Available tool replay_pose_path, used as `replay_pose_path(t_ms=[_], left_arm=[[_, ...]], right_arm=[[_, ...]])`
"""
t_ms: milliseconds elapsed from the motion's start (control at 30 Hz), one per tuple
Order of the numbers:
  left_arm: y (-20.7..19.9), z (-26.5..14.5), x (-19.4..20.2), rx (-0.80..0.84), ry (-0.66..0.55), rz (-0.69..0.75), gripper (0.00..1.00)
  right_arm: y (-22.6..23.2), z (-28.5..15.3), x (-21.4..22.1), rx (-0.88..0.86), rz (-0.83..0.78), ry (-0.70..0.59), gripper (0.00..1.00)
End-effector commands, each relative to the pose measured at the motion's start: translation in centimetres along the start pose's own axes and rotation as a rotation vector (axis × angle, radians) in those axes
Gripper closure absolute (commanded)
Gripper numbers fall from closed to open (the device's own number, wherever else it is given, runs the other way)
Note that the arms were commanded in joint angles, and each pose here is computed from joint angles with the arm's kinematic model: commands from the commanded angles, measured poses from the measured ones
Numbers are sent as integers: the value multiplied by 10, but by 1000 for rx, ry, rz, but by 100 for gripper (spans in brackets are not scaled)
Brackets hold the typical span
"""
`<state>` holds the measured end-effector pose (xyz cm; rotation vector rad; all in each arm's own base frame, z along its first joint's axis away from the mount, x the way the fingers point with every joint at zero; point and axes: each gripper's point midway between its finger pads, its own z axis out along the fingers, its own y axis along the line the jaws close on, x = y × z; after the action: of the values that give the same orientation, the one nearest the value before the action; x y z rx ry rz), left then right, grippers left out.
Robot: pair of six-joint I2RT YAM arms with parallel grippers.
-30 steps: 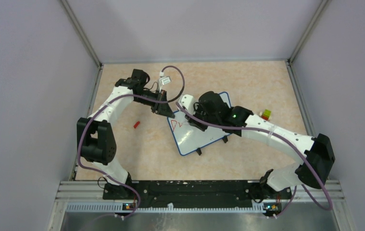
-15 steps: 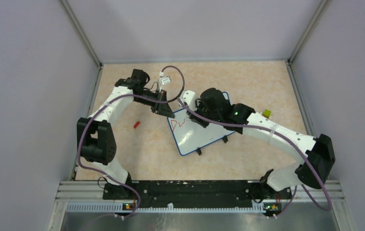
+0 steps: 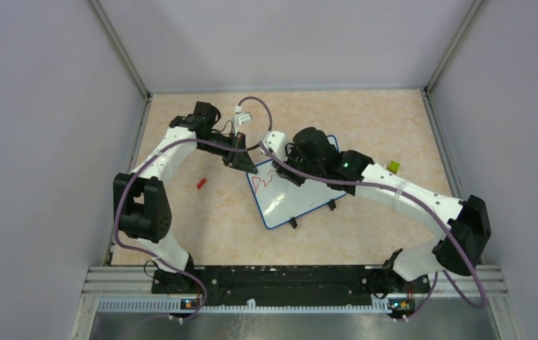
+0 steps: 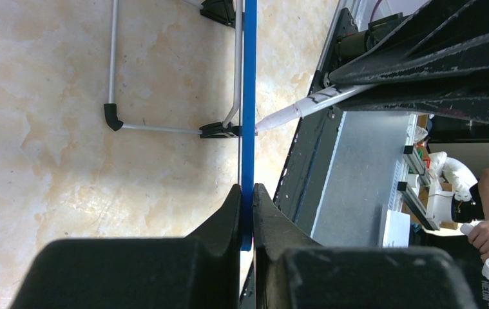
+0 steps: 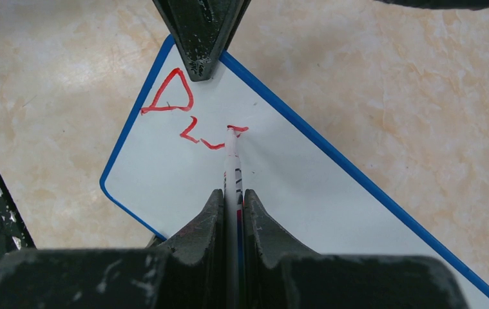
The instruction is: Write a sentence on the whiteboard
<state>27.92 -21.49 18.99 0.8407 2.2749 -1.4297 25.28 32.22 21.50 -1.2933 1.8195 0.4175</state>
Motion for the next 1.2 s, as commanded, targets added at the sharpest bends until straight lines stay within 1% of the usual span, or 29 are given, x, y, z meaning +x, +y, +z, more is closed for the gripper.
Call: replay_pose_path(t_ms=[0,467,633,733,900,1167], left_arm=[[-9,2,-1,25,-2,4,100],[-9,1,-1,21,-1,6,100],[-8,2,0,22,0,4,100],[-9,2,0,21,0,5,100],[-9,1,0,23,-1,8,100],[-9,2,0,29,0,8,100]], right_arm=[[7,6,-5,-15,-16,-18,100],[15,1,24,-17,-21,40,100],[0,-5,21,25,-10,35,100],[-10,-11,13,49,-3,15,100],[-13,-19,-5,48,2,-27,100],[-24,-17,-7,85,20,-34,100]])
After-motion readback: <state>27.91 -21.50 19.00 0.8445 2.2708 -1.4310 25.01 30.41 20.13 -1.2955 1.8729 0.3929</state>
